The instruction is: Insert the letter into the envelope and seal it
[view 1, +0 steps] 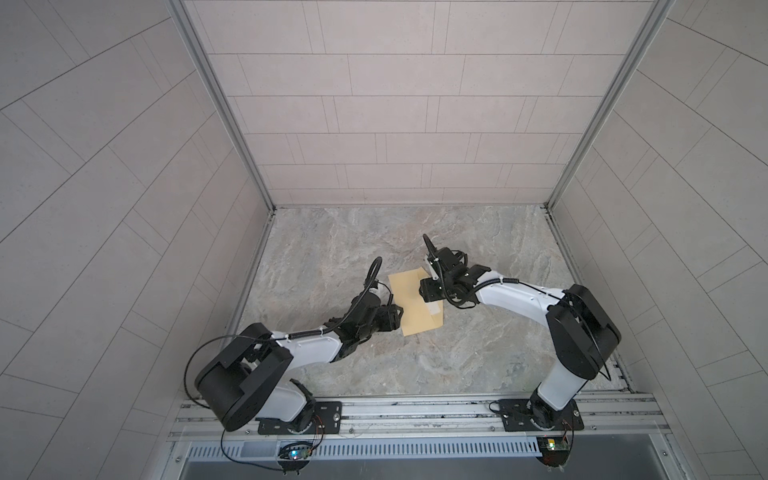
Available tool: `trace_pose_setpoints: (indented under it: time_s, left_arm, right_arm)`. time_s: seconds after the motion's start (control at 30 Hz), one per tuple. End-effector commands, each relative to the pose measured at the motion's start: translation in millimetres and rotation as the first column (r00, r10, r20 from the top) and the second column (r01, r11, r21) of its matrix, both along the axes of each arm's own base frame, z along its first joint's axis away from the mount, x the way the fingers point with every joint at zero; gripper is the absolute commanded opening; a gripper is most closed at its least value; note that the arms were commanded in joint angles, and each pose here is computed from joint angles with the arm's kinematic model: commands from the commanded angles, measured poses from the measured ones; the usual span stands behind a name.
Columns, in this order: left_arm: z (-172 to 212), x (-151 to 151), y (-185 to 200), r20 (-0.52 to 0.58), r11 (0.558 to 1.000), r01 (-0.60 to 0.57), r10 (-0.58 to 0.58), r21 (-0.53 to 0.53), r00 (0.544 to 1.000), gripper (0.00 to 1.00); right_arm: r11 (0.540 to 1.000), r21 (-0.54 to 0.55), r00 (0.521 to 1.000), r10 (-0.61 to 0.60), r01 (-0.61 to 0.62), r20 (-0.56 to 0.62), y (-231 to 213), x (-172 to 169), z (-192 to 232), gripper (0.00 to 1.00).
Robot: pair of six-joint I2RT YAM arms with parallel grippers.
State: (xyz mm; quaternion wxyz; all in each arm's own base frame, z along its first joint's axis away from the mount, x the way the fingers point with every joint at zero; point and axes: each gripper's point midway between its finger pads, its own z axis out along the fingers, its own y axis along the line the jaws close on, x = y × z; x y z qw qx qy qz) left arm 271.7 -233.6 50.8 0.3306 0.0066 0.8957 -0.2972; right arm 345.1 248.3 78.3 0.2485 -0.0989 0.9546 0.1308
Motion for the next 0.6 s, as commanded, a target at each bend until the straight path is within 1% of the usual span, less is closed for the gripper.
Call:
trace_pose_setpoints:
  time_s: [0.0, 0.1, 0.17, 0.23, 0.4, 0.57]
  left_arm:
    - [10, 10, -13, 0.027, 0.998, 0.021, -0.02, -0.053, 0.999, 0.66]
    - [2, 12, -15, 0.013, 0.998, 0.025, -0.024, -0.053, 1.0, 0.62]
    - [-2, 12, -17, 0.002, 0.998, 0.029, -0.029, -0.06, 1.0, 0.57]
    - [-7, 12, -18, -0.012, 0.998, 0.03, -0.031, -0.064, 0.999, 0.54]
    - [-17, 11, -17, -0.031, 0.998, 0.027, -0.029, -0.055, 0.999, 0.51]
    - [-21, 11, -18, -0.039, 0.998, 0.029, -0.031, -0.052, 0.999, 0.49]
  right_arm:
    - [1.0, -0.01, 1.0, -0.014, 0.014, -0.008, 0, 4, -4, 0.62]
    - [1.0, -0.019, 1.0, -0.02, 0.02, -0.021, -1, 5, -12, 0.62]
    - [0.999, -0.024, 0.999, -0.024, 0.023, -0.031, -2, 6, -16, 0.62]
    - [0.999, -0.031, 0.999, -0.027, 0.026, -0.039, -3, 6, -21, 0.62]
    - [0.999, -0.042, 0.998, -0.031, 0.029, -0.057, -5, 6, -31, 0.62]
    - [0.999, -0.028, 0.996, -0.026, 0.024, -0.081, -1, 4, -39, 0.62]
